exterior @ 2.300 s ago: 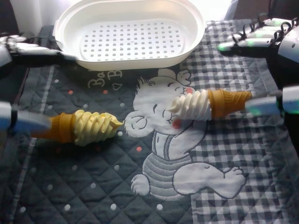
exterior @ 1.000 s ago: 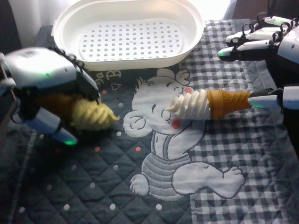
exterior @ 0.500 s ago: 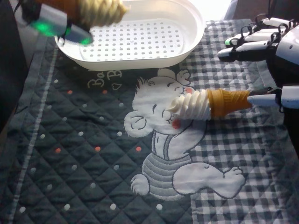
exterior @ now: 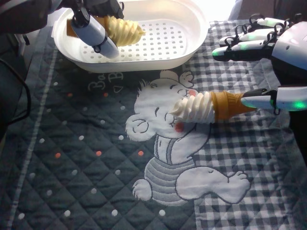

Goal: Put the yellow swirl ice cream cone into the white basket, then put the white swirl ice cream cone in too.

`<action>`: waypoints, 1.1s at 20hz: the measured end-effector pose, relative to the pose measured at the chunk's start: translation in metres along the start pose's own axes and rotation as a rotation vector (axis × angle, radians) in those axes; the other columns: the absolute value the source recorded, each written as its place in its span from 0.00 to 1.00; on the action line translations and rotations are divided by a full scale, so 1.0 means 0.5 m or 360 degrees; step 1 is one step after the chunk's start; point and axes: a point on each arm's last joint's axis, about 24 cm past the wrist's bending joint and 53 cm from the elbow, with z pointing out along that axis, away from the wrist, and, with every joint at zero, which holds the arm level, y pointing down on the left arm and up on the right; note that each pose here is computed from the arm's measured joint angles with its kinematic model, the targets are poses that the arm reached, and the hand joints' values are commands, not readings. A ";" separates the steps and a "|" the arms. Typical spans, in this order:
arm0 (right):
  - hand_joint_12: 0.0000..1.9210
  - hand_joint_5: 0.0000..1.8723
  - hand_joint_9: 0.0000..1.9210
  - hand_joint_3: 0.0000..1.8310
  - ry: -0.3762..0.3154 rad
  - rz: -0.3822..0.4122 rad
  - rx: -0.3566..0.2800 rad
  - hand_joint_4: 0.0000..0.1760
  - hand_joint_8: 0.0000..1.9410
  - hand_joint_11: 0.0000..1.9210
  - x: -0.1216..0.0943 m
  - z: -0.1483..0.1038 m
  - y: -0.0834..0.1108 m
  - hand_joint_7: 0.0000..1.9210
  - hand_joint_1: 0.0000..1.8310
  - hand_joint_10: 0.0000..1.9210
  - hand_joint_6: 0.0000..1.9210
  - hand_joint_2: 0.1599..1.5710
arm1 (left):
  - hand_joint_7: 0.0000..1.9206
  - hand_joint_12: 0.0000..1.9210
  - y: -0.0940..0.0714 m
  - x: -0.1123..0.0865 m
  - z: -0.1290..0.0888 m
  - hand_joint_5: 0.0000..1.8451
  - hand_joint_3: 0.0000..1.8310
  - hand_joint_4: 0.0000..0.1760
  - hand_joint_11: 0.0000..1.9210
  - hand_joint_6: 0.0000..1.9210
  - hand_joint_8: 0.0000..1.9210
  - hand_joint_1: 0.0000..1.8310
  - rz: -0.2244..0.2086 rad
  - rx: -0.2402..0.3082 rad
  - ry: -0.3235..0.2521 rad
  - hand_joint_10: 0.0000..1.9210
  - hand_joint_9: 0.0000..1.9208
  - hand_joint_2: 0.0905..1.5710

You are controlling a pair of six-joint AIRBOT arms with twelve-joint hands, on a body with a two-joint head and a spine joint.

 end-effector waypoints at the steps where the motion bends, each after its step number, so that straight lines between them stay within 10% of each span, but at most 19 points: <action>1: 0.36 0.22 0.16 0.00 -0.0003 0.0021 -0.0013 0.08 0.00 0.04 0.000 0.001 0.004 0.16 0.40 0.00 0.00 0.72 | 0.48 0.67 -0.002 0.001 -0.004 0.42 0.00 0.00 0.24 0.00 0.01 0.49 0.0001 0.0007 0.0003 0.20 0.43 0.55; 3: 0.30 0.21 0.15 0.00 -0.0011 0.0086 -0.0054 0.00 0.00 0.04 -0.002 0.001 0.015 0.16 0.40 0.00 0.00 0.72 | 0.41 0.54 -0.003 -0.008 -0.029 0.34 0.00 0.00 0.20 0.00 0.00 0.48 0.0002 0.0039 -0.0019 0.08 0.41 0.55; 7: 0.21 0.16 0.12 0.00 -0.0045 0.0137 -0.0130 0.03 0.00 0.04 -0.014 0.000 0.037 0.13 0.37 0.00 0.00 0.71 | 0.36 0.61 -0.036 -0.063 -0.092 0.30 0.00 0.16 0.21 0.00 0.00 0.45 0.0004 0.0187 -0.0188 0.04 0.39 0.55; 9: 0.20 0.16 0.16 0.00 -0.0044 0.0143 -0.0138 0.31 0.00 0.10 -0.010 0.002 0.038 0.15 0.35 0.01 0.00 0.67 | 0.32 0.62 -0.075 -0.078 -0.125 0.28 0.00 0.36 0.14 0.00 0.00 0.46 0.0032 0.0290 -0.0257 0.01 0.33 0.55; 11: 0.22 0.17 0.17 0.00 -0.0019 0.0149 -0.0132 0.39 0.00 0.13 0.005 0.008 0.036 0.16 0.34 0.01 0.00 0.63 | 0.31 0.64 -0.102 -0.089 -0.167 0.28 0.00 0.47 0.13 0.00 0.00 0.44 0.0052 0.0386 -0.0332 0.01 0.33 0.55; 15: 0.54 0.16 0.18 0.00 0.0050 0.0155 -0.0085 0.49 0.00 0.03 0.043 0.021 0.019 0.16 0.38 0.00 0.00 0.59 | 0.32 0.62 -0.099 -0.089 -0.247 0.29 0.00 0.04 0.11 0.00 0.00 0.42 0.0071 0.0460 -0.0406 0.00 0.33 0.58; 17: 0.53 0.12 0.15 0.00 0.0110 0.0176 -0.0066 0.69 0.00 0.00 0.076 0.034 0.008 0.12 0.39 0.00 0.00 0.60 | 0.31 0.58 -0.096 -0.093 -0.275 0.29 0.00 0.13 0.11 0.00 0.00 0.45 0.0070 0.0481 -0.0443 0.00 0.32 0.57; 19: 0.53 0.14 0.16 0.00 0.0173 0.0210 -0.0038 0.60 0.00 0.00 0.107 0.044 -0.007 0.13 0.46 0.01 0.00 0.57 | 0.31 0.56 -0.105 -0.094 -0.288 0.28 0.00 0.23 0.12 0.00 0.00 0.41 0.0061 0.0514 -0.0470 0.00 0.32 0.58; 22: 0.46 0.16 0.16 0.00 0.0210 0.0215 0.0019 0.53 0.00 0.00 0.122 0.048 -0.029 0.14 0.47 0.00 0.00 0.54 | 0.34 0.53 -0.118 -0.088 -0.293 0.30 0.00 0.10 0.14 0.00 0.01 0.38 0.0068 0.0547 -0.0477 0.01 0.34 0.59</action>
